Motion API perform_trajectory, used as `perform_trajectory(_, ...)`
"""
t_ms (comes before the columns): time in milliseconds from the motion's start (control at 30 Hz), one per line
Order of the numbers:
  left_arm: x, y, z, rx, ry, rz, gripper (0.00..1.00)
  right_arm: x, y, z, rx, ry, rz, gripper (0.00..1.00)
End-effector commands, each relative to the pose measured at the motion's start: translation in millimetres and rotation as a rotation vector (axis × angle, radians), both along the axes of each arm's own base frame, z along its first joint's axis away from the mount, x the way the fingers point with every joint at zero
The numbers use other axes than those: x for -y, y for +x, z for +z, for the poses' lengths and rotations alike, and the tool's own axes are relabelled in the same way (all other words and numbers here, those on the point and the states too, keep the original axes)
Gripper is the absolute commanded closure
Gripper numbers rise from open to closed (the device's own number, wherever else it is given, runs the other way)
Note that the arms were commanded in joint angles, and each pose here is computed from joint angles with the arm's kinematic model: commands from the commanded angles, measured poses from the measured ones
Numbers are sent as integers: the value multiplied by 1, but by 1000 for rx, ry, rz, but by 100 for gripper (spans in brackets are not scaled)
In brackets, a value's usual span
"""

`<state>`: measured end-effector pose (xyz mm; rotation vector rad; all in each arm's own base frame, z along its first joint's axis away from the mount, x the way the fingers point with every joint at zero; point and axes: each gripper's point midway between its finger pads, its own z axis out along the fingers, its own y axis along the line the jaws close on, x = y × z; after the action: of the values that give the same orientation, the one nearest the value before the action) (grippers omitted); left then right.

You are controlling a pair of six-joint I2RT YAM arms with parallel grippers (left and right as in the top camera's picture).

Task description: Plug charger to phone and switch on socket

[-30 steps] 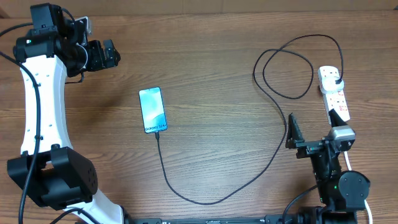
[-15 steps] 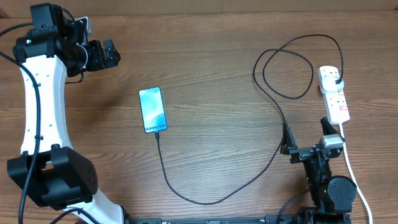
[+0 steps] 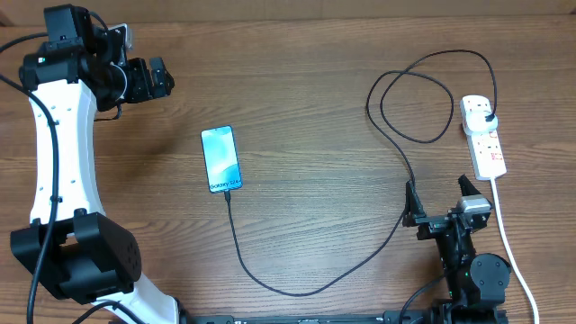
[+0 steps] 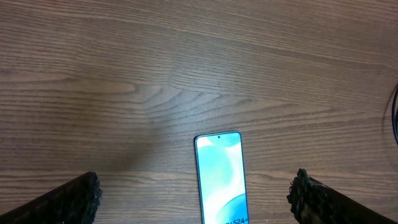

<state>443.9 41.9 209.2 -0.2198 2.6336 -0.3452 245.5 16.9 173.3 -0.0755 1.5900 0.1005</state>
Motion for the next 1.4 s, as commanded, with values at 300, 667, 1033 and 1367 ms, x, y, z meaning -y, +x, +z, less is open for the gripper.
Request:
perform_trajectory(300, 3, 2, 6, 13, -1, 5, 0, 2, 0, -1, 7, 5, -11, 0)
perform_trajectory(667, 3, 2, 6, 13, -1, 5, 0, 2, 0, -1, 6, 5, -11, 0)
perform_trajectory(1033, 5, -8, 41, 94, 20, 4, 0, 2, 0, -1, 7, 5, -11, 0)
perform_trajectory(1367, 7, -58, 113, 374, 207, 37, 0, 2, 0, -1, 7, 5, -11, 0)
